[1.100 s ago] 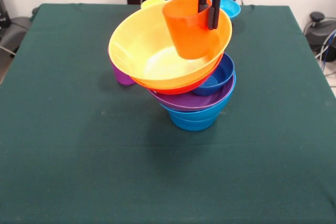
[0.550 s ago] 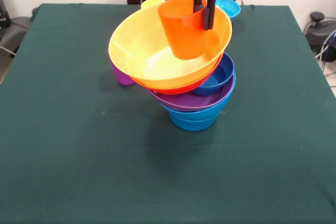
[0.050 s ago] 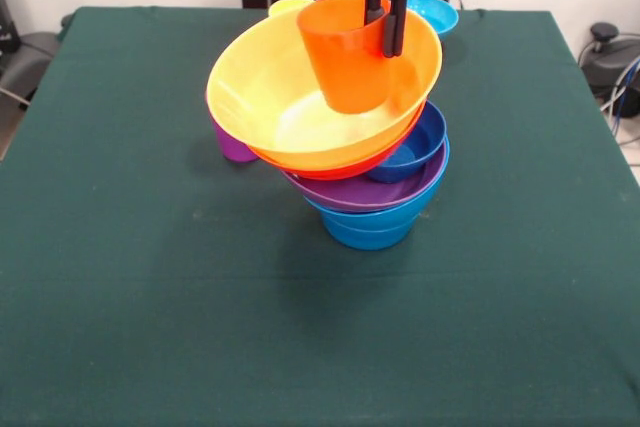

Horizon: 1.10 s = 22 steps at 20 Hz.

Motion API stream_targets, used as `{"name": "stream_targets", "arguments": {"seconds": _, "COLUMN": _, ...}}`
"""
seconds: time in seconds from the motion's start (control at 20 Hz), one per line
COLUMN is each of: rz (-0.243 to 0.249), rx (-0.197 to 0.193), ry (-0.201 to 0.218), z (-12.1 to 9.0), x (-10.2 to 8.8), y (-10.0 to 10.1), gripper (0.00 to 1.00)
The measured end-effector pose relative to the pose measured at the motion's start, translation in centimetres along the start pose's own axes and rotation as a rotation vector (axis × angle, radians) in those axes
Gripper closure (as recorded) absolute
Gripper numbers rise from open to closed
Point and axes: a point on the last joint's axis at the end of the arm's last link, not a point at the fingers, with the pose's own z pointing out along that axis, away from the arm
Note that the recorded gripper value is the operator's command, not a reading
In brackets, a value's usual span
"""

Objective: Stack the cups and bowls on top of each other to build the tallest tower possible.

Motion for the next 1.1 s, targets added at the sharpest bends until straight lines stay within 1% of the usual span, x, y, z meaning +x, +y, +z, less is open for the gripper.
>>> {"name": "stream_targets", "arguments": {"seconds": 0.7, "rz": 0.000, "rx": -0.001, "ry": -0.003, "z": -0.08, "x": -0.14, "y": 0.04, "gripper": 1.00}}
{"name": "stream_targets", "arguments": {"seconds": 0.95, "rz": -0.012, "rx": 0.007, "ry": -0.011, "z": 0.05, "x": -0.15, "y": -0.16, "gripper": 1.00}}
{"name": "stream_targets", "arguments": {"seconds": 1.0, "rz": -0.015, "rx": 0.009, "ry": -0.013, "z": 0.08, "x": -0.15, "y": -0.22, "gripper": 0.00}}
{"name": "stream_targets", "arguments": {"seconds": 1.1, "rz": -0.019, "rx": 0.012, "ry": -0.015, "z": 0.13, "x": -0.14, "y": -0.29, "gripper": 0.00}}
